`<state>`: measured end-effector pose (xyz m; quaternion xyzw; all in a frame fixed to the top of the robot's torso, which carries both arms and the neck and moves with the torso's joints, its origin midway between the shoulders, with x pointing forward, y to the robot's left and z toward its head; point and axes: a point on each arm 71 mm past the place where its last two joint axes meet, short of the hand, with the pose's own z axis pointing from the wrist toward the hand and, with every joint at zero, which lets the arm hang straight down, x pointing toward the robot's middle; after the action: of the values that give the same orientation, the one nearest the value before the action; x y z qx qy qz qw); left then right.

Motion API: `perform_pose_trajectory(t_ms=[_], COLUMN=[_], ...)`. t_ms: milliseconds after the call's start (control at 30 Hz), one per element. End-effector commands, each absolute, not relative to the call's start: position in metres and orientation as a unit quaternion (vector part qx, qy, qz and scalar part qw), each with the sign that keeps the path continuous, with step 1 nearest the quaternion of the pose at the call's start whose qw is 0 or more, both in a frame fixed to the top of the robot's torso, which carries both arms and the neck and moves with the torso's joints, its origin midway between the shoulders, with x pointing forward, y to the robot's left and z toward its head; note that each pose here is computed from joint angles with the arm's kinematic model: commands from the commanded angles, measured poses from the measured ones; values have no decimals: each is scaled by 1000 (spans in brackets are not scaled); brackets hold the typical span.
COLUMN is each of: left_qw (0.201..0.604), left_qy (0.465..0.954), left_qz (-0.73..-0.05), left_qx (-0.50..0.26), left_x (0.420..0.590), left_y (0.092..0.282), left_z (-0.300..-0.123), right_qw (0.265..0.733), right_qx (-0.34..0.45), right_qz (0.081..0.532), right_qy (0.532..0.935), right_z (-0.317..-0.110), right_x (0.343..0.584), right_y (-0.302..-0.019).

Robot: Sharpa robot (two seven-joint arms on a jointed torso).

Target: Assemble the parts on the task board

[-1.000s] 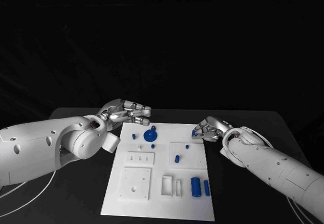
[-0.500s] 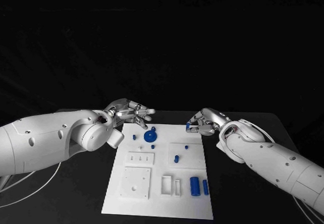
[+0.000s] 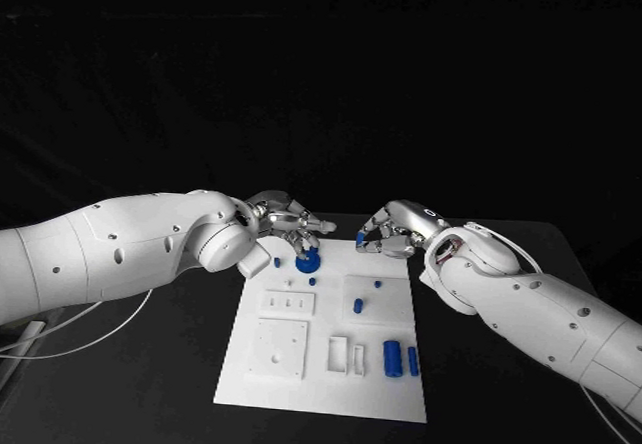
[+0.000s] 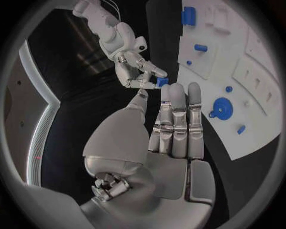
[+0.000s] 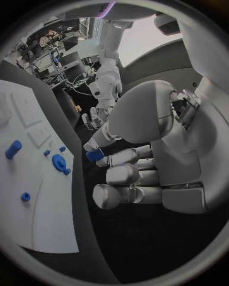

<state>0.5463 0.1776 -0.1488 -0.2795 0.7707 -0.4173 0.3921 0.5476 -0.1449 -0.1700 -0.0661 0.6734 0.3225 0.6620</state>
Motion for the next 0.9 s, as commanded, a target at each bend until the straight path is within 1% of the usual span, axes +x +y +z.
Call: perform_pose_trajectory(t_ms=[33,200,633,900], left_qw=[384,386,392,381], left_qy=[810,820,822,841], left_qz=[-367,-349,-335,-313], left_qx=[-248,-240,-241,-223], left_x=[545,545,546,545], left_y=[171,163,157,154], left_z=[-154,-155,-156,-159], right_qw=[656,648,632,630], right_qx=[-84,-95,-112,-115], right_qz=[308,313,320,323], right_qy=[684,688,697,696], right_z=[-172,-174,-179,-179], right_x=[544,539,531,529], right_y=[-137,-126,-113,-109])
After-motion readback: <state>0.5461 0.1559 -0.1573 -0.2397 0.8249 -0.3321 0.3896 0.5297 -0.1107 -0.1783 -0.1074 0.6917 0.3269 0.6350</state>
